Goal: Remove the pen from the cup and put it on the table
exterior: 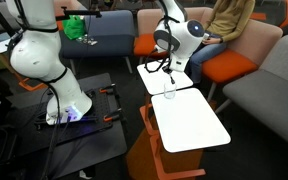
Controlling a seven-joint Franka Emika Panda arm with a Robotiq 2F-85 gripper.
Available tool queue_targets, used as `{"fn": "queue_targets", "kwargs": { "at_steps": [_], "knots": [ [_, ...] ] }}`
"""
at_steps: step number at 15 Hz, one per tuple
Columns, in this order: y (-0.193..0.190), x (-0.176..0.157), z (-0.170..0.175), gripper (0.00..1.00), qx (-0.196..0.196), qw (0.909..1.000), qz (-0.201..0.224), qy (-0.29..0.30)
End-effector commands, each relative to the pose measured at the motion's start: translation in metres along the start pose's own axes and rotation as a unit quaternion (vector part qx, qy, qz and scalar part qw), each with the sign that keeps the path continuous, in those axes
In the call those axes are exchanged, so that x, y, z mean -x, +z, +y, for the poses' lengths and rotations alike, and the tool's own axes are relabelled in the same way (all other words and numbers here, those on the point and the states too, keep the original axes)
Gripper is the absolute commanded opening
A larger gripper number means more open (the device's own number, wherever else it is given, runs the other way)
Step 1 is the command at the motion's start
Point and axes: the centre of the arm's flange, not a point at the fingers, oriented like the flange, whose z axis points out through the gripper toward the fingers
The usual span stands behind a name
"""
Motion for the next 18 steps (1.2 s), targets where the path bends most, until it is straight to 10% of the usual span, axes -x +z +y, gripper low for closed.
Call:
{"fn": "queue_targets", "kwargs": {
  "at_steps": [1, 7, 18],
  "knots": [
    [-0.016, -0.001, 0.000, 0.03, -0.006, 0.9949, 0.088, 0.048],
    [-0.018, -0.055, -0.031, 0.03, 0.015, 0.9706, 0.203, 0.129],
    [0.024, -0.132, -0.067, 0.03, 0.080, 0.9586, 0.224, 0.157]
  ]
}}
